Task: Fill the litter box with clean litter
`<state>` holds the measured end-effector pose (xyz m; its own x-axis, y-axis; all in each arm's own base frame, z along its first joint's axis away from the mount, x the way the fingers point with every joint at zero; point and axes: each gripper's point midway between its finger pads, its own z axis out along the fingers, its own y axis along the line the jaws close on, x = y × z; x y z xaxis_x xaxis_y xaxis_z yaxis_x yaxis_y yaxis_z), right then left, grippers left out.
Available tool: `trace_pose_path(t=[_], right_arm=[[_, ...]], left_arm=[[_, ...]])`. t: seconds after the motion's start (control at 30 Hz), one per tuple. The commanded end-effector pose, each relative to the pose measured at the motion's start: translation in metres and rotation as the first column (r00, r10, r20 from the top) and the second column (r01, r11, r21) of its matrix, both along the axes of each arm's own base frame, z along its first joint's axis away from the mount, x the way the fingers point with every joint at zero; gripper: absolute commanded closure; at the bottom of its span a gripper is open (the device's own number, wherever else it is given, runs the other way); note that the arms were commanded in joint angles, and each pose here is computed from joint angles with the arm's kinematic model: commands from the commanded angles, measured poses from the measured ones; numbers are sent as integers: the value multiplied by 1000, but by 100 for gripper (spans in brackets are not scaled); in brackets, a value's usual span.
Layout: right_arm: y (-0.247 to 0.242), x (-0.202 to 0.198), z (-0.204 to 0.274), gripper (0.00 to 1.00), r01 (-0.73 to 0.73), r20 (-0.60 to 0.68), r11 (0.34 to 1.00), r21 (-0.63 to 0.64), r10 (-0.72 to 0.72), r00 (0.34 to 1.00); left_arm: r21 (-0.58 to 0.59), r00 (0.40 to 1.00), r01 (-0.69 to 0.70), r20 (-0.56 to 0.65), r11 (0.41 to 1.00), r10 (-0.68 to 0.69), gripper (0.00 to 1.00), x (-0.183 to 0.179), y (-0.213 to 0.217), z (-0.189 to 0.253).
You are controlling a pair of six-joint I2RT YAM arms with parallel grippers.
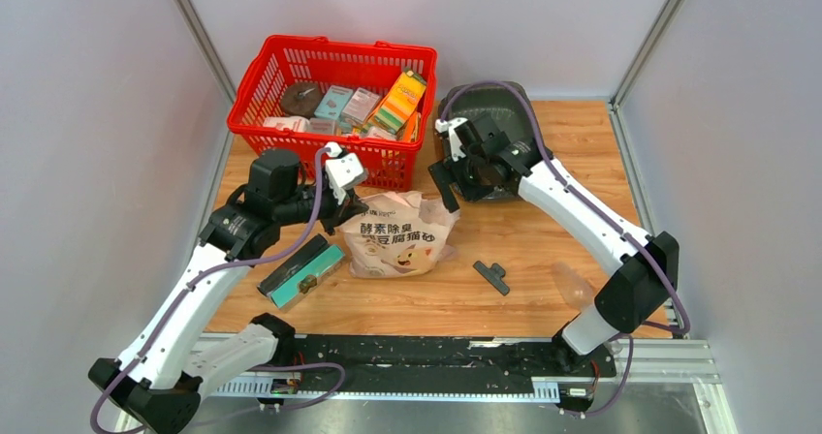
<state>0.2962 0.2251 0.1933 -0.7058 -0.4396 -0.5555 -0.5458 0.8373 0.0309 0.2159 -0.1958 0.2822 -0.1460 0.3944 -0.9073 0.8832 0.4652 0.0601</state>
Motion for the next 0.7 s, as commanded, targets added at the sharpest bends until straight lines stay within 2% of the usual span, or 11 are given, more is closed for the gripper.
trace_pose_path(t=[0.0, 0.1, 0.13, 0.23, 0.33, 0.43, 0.57, 0.67], right_arm=[[-23, 14, 27, 6, 18, 114, 997, -76, -9, 993], [9, -6, 25, 6, -84, 15, 993, 78, 83, 996], [29, -22, 28, 6, -113, -57, 974, 194, 126, 990], [51, -37, 36, 4, -172, -91, 937, 303, 208, 974], [49, -32, 31, 8, -170, -90, 948, 269, 200, 976], [53, -32, 29, 25, -172, -117, 946, 275, 211, 971], [51, -33, 27, 31, -152, -157, 957, 248, 194, 968], [43, -31, 24, 44, -147, -158, 970, 195, 179, 971]], left_arm=[[-139, 983, 27, 185, 990, -1, 100, 3, -7, 59], [-153, 984, 38, 179, 987, -10, 100, 2, -10, 59], [-157, 984, 37, 178, 987, -9, 100, 3, -11, 60], [-156, 984, 38, 179, 987, -9, 100, 4, -11, 61], [-156, 983, 37, 181, 987, -8, 100, 4, -11, 64], [-159, 983, 32, 183, 987, -2, 100, 7, -11, 66], [-153, 978, 19, 208, 988, 13, 100, 13, -10, 71], [-149, 975, 14, 220, 989, 20, 100, 15, -9, 75]])
